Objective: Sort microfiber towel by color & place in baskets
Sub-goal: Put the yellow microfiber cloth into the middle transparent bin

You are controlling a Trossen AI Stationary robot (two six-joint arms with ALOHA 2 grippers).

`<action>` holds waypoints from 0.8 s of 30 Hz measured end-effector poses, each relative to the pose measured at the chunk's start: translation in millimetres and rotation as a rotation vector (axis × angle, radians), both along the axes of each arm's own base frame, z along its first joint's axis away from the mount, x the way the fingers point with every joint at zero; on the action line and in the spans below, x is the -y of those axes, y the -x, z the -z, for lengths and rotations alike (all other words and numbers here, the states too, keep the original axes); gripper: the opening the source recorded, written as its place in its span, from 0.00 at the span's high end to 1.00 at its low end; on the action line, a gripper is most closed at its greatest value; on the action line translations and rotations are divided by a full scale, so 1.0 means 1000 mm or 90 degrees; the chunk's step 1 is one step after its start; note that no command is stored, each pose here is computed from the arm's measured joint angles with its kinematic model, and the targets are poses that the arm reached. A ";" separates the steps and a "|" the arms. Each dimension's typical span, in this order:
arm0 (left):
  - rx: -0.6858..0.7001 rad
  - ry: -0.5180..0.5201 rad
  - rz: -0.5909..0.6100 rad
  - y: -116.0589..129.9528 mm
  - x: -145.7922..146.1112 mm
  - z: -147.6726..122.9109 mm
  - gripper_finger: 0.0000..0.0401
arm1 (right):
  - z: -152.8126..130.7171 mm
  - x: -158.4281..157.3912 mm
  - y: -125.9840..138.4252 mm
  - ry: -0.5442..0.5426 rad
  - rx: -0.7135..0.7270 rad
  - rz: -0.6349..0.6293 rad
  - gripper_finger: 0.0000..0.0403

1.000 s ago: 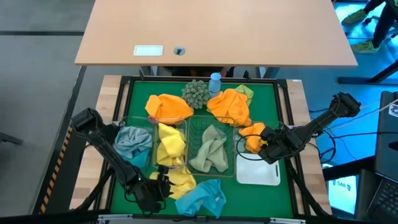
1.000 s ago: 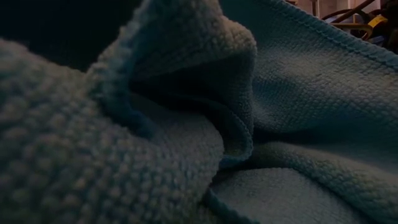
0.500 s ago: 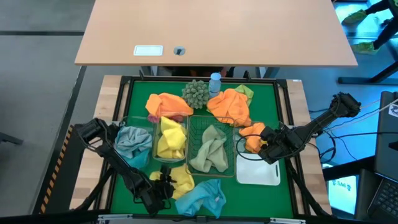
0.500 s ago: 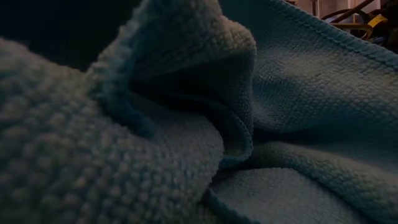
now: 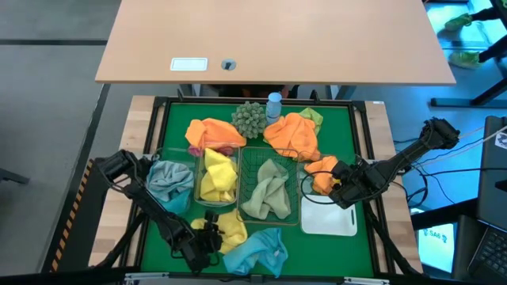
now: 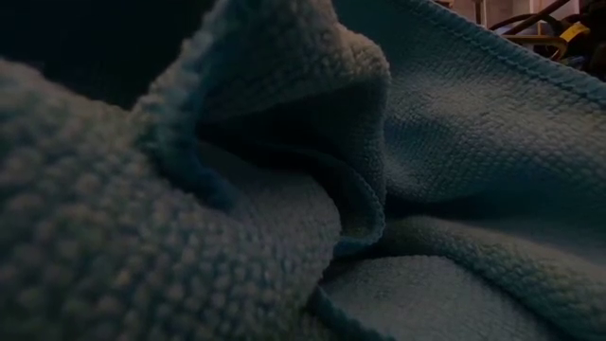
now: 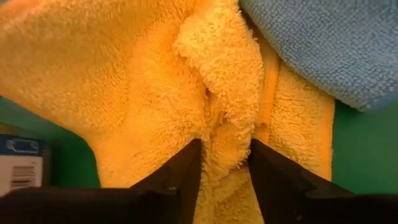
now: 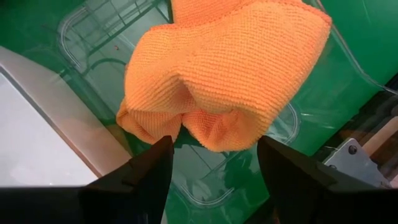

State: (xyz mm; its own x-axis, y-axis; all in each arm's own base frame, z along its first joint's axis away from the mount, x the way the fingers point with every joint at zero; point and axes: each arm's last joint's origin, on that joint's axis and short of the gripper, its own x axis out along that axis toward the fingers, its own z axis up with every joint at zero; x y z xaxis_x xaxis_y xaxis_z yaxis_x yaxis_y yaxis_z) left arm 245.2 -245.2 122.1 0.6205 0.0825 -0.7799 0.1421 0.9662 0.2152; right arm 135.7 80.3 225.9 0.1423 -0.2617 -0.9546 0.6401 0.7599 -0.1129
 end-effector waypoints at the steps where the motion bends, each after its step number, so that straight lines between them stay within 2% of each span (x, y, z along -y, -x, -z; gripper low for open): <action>1: -0.001 0.007 -0.006 0.000 0.000 0.000 0.71 | 0.000 0.000 0.000 0.000 0.000 0.000 0.42; 9: 0.003 0.065 -0.065 0.000 0.000 -0.003 0.98 | -0.010 -0.001 -0.002 -0.007 0.010 -0.002 0.42; 15: 0.017 0.112 -0.070 -0.001 0.003 -0.022 0.99 | -0.030 -0.004 -0.007 -0.017 0.040 -0.021 0.42; 24: 0.086 0.178 -0.072 0.002 -0.002 -0.087 1.00 | -0.049 -0.006 -0.012 -0.009 0.091 -0.034 0.42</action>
State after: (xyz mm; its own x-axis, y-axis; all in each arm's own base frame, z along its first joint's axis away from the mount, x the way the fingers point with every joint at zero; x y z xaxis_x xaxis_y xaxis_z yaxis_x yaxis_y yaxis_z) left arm 243.4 -243.6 208.7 0.7186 -0.0489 -0.6937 0.0192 0.9985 -0.0505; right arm 147.9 86.3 275.4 0.2905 -0.2367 -0.9271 0.6075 0.7942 -0.0124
